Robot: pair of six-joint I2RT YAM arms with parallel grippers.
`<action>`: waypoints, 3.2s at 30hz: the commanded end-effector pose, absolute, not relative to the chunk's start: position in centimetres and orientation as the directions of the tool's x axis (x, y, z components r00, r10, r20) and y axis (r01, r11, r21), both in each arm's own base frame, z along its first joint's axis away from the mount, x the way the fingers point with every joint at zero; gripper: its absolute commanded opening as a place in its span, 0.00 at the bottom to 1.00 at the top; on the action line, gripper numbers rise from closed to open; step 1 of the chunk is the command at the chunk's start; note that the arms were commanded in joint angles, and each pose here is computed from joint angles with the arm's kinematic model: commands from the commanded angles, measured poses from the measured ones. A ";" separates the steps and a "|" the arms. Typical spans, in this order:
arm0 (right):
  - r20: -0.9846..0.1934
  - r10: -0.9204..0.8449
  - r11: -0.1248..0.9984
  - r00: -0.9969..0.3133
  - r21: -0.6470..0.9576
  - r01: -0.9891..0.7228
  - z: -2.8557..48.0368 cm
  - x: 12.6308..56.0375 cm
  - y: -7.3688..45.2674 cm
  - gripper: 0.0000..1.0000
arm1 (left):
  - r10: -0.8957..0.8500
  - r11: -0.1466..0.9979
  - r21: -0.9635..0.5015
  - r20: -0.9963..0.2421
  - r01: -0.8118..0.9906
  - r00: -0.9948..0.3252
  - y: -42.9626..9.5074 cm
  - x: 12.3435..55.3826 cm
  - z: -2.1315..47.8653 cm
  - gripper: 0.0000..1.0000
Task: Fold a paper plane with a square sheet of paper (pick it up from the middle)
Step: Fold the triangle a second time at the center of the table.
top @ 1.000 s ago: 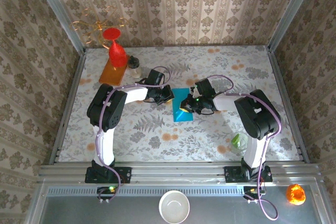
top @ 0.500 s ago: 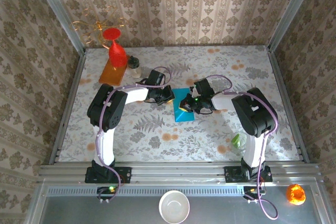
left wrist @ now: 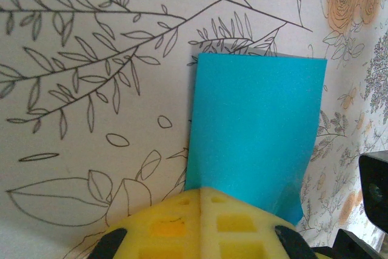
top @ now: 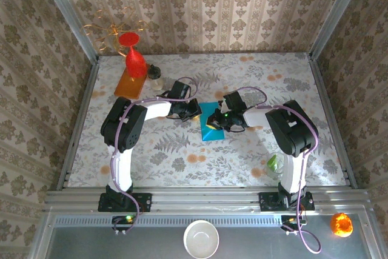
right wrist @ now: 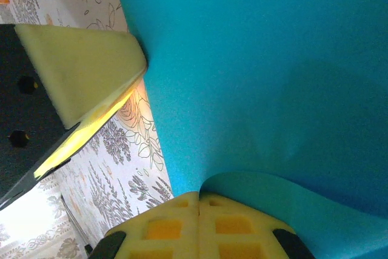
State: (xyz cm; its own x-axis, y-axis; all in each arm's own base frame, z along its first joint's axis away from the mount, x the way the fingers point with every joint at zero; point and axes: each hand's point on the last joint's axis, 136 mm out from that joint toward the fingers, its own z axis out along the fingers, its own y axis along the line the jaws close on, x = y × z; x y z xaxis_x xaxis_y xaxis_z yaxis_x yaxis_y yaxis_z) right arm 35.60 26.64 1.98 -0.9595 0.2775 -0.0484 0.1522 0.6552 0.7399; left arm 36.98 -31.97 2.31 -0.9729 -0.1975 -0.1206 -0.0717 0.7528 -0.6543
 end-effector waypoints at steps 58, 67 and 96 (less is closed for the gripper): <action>0.031 0.290 0.687 -0.957 0.689 0.230 -0.3 34.5 26.0 0.42 | -0.326 0.742 -0.659 -0.194 -0.123 -0.925 -26.5 32.6 7.0 0.25; 0.041 0.290 0.729 -0.956 0.638 0.248 -1.8 33.8 25.1 0.23 | -0.249 0.719 -0.694 -0.208 -0.037 -0.946 -30.7 31.9 7.4 0.12; 0.028 0.294 0.737 -0.956 0.630 0.245 -1.0 34.1 25.0 0.00 | -0.177 0.806 -0.586 -0.096 -0.088 -0.979 -32.1 31.6 0.9 0.00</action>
